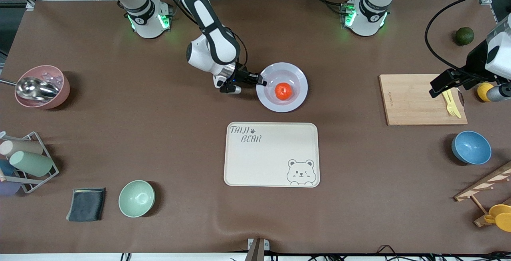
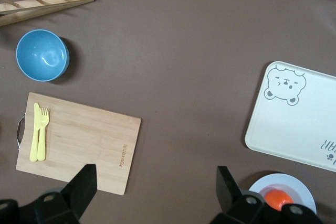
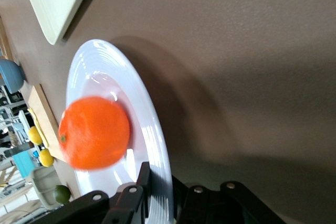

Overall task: Place orange and plate with both arms
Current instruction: 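Slide the plate with the right gripper onto the bear tray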

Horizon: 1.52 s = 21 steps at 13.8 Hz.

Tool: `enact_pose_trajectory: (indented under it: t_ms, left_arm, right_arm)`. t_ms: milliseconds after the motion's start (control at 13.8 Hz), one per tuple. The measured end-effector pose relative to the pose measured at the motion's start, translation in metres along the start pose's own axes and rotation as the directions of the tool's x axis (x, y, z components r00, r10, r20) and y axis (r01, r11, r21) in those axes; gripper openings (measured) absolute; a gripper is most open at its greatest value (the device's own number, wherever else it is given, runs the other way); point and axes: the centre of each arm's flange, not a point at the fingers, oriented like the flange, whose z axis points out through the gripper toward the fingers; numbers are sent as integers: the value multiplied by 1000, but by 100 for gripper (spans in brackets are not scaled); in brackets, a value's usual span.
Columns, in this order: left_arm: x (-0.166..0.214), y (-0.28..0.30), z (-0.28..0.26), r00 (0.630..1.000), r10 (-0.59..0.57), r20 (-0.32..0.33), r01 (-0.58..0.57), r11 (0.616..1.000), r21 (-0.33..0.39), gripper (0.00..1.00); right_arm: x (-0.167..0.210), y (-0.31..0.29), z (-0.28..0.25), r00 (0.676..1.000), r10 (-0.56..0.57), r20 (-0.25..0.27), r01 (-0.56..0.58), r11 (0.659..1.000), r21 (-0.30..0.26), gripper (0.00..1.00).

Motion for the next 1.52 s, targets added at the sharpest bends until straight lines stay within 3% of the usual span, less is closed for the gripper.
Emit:
enact_pose_trajectory:
  t_ms: [290, 726, 944, 1525]
  left_arm:
    - [0, 0, 0, 1000, 0, 0, 0, 1000, 0, 100]
    - [0, 0, 0, 1000, 0, -1, 0, 1000, 0, 100]
    - [0, 0, 0, 1000, -1, -4, 1, 1000, -5, 100]
    - [0, 1, 0, 1000, -1, -3, 1, 1000, -8, 100]
  right_arm:
    - [1, -15, -5, 1000, -2, -9, 3, 1000, 31, 7]
    - [-7, -70, -32, 1000, -19, -21, 22, 990, 138, 7]
    - [-6, -86, -47, 998, -15, -54, 23, 988, 153, 7]
    - [98, -85, -91, 976, 91, -196, -46, 974, 223, 7]
